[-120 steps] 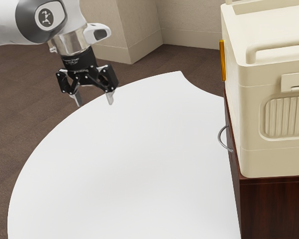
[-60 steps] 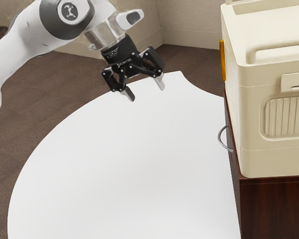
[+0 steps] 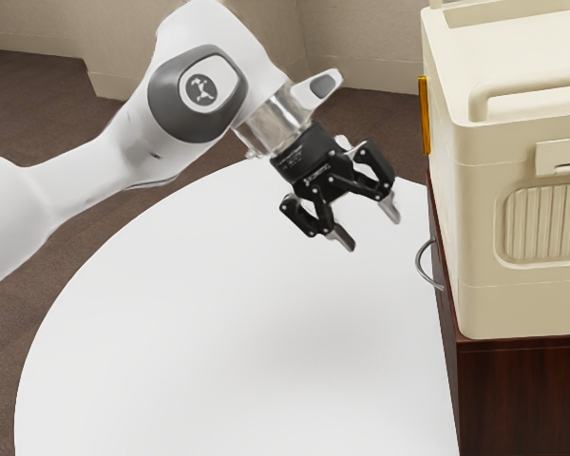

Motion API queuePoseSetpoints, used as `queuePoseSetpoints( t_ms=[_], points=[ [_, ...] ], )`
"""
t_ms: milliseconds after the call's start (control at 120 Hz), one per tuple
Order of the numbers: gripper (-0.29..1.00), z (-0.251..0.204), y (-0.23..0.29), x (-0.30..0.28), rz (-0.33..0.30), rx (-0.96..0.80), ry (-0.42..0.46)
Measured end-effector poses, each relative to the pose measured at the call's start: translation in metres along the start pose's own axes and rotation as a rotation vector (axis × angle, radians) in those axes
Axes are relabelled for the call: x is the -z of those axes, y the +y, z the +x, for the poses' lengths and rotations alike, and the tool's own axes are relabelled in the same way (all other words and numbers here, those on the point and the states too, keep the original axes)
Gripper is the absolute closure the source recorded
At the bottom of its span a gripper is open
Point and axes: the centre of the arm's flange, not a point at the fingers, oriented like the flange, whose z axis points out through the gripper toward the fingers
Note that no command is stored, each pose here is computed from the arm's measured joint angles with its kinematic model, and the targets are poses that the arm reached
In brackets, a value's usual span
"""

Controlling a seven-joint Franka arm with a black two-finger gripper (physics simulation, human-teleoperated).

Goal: Pull the drawer handle with one arm to open the drawer

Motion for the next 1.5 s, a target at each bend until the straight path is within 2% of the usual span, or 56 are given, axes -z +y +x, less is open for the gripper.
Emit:
queuePoseSetpoints(
  t_ms=[150,317,467,683,1300,1500],
  points=[
    [0.26,-0.005,-0.025,-0.001,-0.020,0.064,0.037],
    [0.33,0.030,-0.037,-0.015,-0.029,0.116,0.121],
    [0.36,0.056,-0.020,-0.014,-0.061,0.108,0.200],
    [0.39,0.053,-0.011,-0.034,-0.091,0.106,0.182],
    [0.46,0.032,-0.006,-0.069,-0.029,-0.003,0.077],
    [0.46,0.031,-0.002,-0.077,-0.071,0.005,0.052]
  ],
)
